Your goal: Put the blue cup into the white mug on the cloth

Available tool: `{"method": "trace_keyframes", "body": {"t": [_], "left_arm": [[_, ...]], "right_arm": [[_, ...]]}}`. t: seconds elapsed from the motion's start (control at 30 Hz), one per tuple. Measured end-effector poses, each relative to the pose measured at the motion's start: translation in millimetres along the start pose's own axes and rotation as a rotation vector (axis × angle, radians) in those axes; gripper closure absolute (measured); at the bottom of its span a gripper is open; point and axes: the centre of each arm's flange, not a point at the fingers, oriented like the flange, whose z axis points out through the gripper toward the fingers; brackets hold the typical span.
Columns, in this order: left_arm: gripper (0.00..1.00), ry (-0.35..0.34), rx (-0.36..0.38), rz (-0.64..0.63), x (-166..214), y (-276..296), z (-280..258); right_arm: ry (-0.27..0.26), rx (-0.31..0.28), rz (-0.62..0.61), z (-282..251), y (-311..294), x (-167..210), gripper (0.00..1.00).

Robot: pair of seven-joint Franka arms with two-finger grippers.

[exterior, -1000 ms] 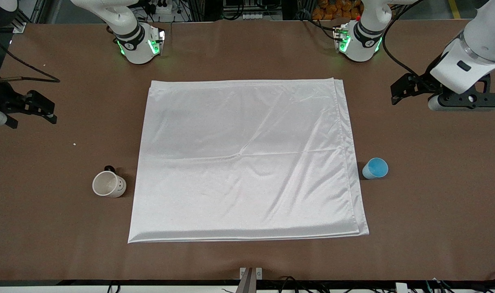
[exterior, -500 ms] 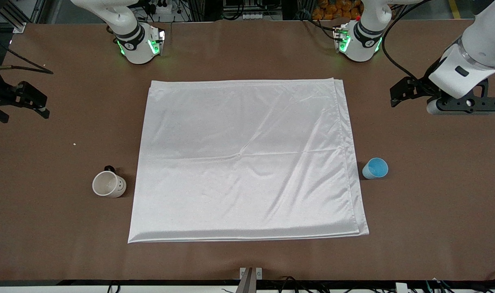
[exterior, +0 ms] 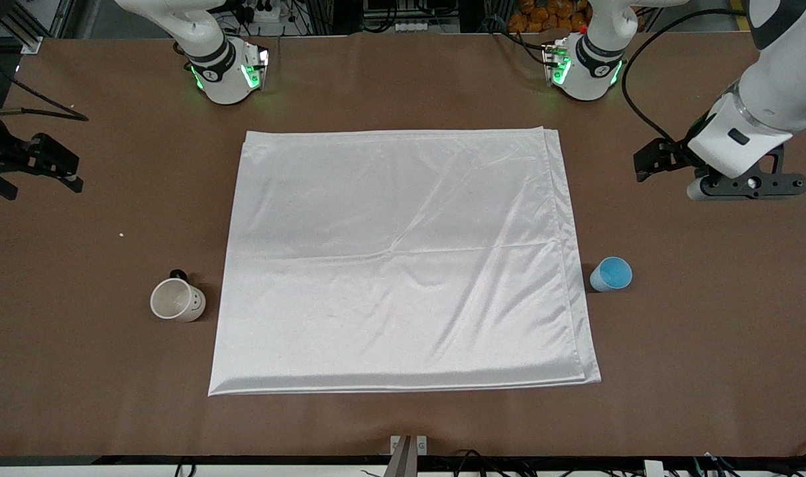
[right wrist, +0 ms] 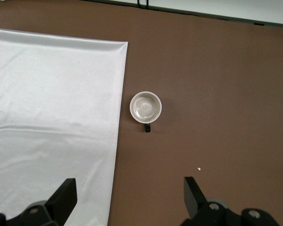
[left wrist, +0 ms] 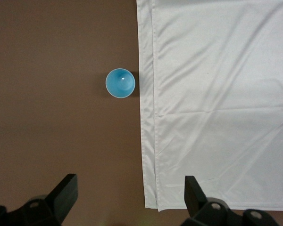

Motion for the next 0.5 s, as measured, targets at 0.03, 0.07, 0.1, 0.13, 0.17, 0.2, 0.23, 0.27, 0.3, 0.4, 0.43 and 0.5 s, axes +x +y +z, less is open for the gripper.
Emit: {"method": "trace_keyframes", "body": {"t": [0.03,0.07,0.1,0.13,0.17,0.2,0.23,0.27,0.3,0.4,0.43,0.5], "left_arm": [[0.0,-0.001,0.001,0.0,1.1,0.2,3.0],[0.0,-0.003,0.001,0.0,2.2,0.3,5.9],[0.0,-0.006,0.002,0.0,3.0,0.5,9.1],[0.0,-0.01,0.002,0.001,3.7,0.6,12.4],[0.0,-0.015,0.003,0.001,4.5,0.9,16.4],[0.0,-0.018,0.004,0.001,5.3,1.3,19.6],[0.0,-0.018,0.003,0.002,6.4,1.7,23.1],[0.0,-0.017,0.003,0.002,7.6,2.1,26.9],[0.0,-0.014,0.002,0.003,8.9,2.5,30.6],[0.0,0.003,-0.001,0.003,13.1,3.5,41.7],[0.0,0.009,-0.002,0.004,14.5,3.9,45.4],[0.0,0.018,-0.004,0.011,17.1,4.5,53.5]], "right_arm": [[0.0,0.0,0.0,0.1,0.2,-0.1,0.0],[0.0,0.0,0.001,0.1,0.4,-0.1,0.0],[-0.001,0.0,0.001,0.1,0.7,-0.1,0.0],[-0.001,0.0,0.002,0.2,1.0,-0.2,0.0],[-0.001,0.0,0.002,0.2,1.2,-0.2,0.0],[-0.001,0.0,0.003,0.2,1.5,-0.3,0.0],[-0.001,0.0,0.003,0.3,1.9,-0.3,0.0],[-0.002,0.0,0.004,0.3,2.3,-0.4,0.0],[-0.003,0.0,0.005,0.5,2.7,-0.6,0.0],[-0.008,0.0,0.006,1.0,3.5,-1.3,0.0],[-0.009,0.0,0.007,1.1,3.7,-1.4,0.0],[-0.011,0.001,0.007,1.3,3.9,-1.7,0.0]]}}
